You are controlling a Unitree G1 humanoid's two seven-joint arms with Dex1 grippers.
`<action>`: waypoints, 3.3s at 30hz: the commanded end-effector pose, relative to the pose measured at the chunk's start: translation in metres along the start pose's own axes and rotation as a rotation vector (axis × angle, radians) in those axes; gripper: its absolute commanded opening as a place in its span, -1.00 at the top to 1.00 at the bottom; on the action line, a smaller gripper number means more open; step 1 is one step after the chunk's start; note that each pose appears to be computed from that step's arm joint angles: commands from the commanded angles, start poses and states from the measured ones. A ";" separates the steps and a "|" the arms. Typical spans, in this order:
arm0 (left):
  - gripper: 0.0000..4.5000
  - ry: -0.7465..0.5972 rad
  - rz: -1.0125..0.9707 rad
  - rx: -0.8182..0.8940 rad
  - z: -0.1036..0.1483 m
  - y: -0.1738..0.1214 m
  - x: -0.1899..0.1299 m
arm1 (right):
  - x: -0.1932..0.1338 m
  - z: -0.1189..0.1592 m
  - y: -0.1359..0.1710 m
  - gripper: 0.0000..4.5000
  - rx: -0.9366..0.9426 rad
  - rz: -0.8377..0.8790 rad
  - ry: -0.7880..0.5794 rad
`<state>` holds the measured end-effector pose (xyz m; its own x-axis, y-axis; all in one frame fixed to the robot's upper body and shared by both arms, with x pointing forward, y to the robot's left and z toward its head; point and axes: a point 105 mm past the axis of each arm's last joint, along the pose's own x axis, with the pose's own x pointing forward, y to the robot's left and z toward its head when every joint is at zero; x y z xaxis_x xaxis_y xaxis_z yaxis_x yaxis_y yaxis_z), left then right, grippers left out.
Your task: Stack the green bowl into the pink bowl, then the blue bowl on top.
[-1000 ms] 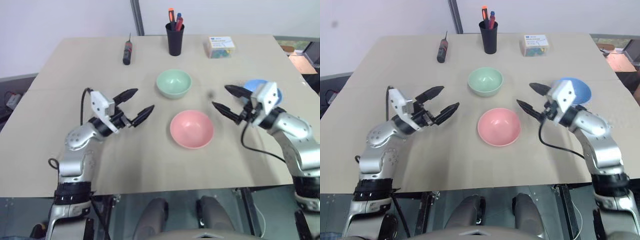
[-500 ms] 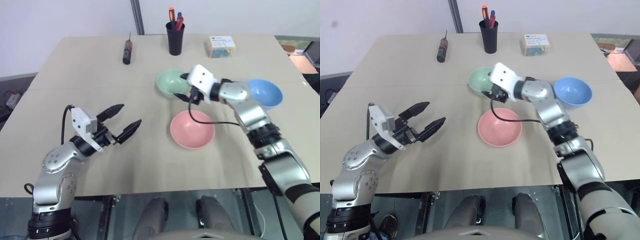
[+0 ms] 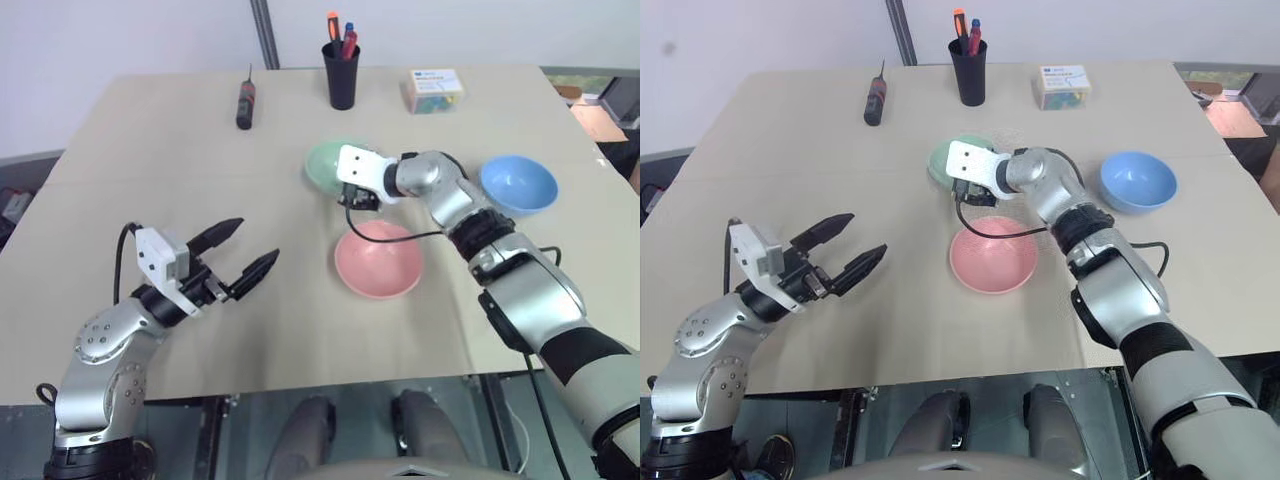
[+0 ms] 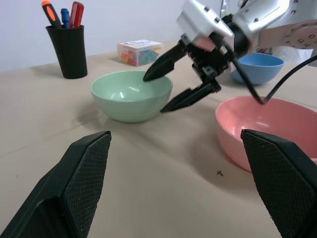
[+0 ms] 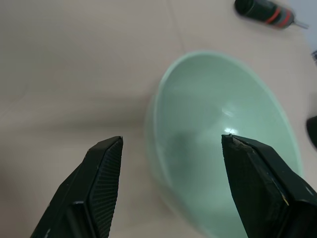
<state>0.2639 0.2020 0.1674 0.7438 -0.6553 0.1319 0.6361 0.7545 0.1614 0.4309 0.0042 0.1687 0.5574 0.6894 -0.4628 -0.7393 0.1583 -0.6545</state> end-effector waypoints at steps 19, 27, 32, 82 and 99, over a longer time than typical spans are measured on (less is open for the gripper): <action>-1.00 -0.081 -0.041 0.040 0.016 -0.008 0.010 | -0.006 0.022 -0.010 0.99 -0.105 -0.006 -0.065; -1.00 -0.092 -0.051 0.045 0.014 -0.006 0.014 | -0.053 0.025 -0.010 0.99 -0.209 0.066 -0.099; -1.00 -0.101 -0.081 0.049 0.015 -0.006 0.019 | -0.105 0.037 0.003 0.99 -0.259 0.132 -0.130; -1.00 -0.294 -0.427 0.050 0.037 -0.036 0.092 | -0.197 -0.158 -0.013 -0.04 0.376 -0.280 0.444; -1.00 -0.303 -0.394 0.059 0.035 -0.033 0.085 | -0.186 -0.159 -0.015 0.99 0.305 -0.215 0.411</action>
<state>0.3024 0.1148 0.2009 0.3519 -0.8848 0.3055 0.8546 0.4369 0.2808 0.3976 -0.2417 0.1501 0.7410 0.2756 -0.6123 -0.6465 0.5393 -0.5396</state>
